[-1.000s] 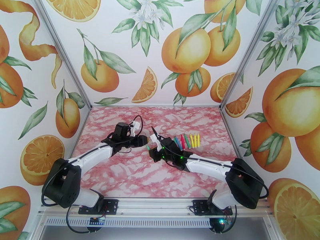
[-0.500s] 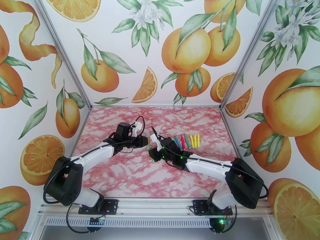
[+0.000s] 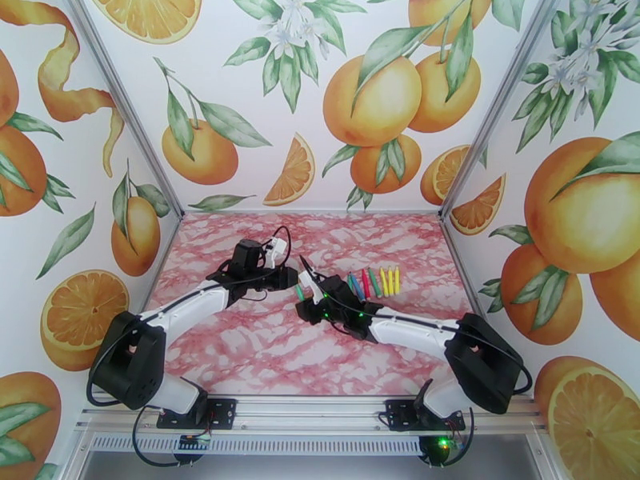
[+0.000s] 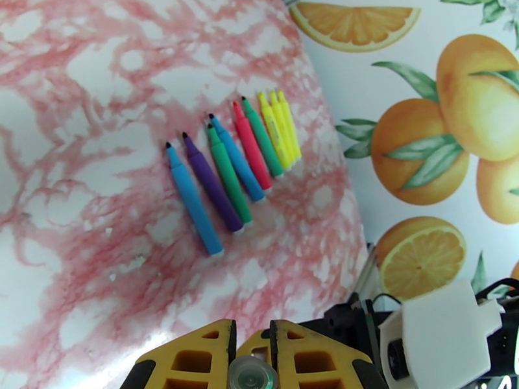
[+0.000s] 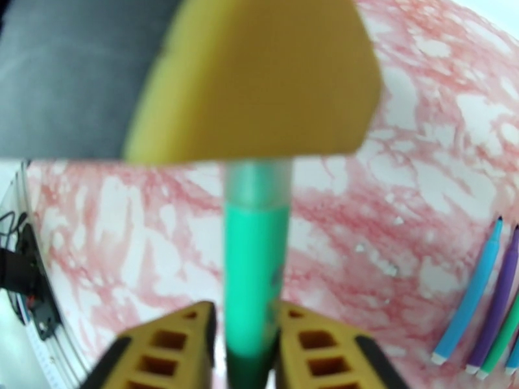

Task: Open the pen caps

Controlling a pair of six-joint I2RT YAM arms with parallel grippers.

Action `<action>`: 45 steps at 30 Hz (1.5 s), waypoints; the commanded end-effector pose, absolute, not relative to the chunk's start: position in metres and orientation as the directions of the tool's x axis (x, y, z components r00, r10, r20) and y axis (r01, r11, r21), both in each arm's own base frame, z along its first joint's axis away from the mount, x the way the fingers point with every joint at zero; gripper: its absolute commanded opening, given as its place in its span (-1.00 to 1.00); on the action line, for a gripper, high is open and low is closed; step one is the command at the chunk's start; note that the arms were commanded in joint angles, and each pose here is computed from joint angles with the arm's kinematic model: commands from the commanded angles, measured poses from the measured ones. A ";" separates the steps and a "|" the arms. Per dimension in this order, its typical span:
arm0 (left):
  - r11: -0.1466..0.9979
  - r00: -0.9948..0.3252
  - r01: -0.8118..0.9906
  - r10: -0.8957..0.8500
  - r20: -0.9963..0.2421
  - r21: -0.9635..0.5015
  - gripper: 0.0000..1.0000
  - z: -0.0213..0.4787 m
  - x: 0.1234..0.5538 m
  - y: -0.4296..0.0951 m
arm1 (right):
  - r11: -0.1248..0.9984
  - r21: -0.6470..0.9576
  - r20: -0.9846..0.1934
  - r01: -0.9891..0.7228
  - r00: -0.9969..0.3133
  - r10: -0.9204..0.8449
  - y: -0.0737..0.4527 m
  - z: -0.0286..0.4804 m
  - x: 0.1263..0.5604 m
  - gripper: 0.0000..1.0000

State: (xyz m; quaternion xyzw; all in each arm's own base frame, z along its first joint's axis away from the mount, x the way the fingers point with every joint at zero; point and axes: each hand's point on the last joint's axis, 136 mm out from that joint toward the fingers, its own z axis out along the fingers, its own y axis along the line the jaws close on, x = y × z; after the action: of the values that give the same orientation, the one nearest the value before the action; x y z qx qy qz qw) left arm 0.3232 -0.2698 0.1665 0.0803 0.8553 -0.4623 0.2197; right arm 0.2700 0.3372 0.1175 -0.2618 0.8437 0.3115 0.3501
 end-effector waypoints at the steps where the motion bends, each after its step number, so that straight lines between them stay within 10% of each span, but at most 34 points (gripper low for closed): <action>1: 0.542 -0.873 0.386 -0.047 -0.486 -0.747 -0.98 0.180 0.327 -0.275 | 0.635 0.347 -0.783 -0.691 -0.586 -0.209 0.347 0.131 0.272 -0.65; 14: 0.581 -0.845 0.380 -0.099 -0.526 -0.720 -1.00 0.190 0.343 -0.264 | 0.633 0.316 -0.791 -0.707 -0.565 -0.236 0.337 0.119 0.264 -1.00; 45: 0.580 -0.779 0.310 -0.299 -0.551 -0.753 -1.00 0.227 0.380 -0.211 | 0.626 0.218 -0.869 -0.749 -0.441 -0.224 0.297 0.128 0.229 -1.00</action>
State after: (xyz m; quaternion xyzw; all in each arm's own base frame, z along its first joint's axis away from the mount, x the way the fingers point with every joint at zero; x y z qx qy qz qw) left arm 0.3083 -0.2673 0.1954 0.0696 0.8323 -0.5207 0.1769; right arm 0.2500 0.3118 0.1599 -0.2828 0.7688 0.3278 0.4706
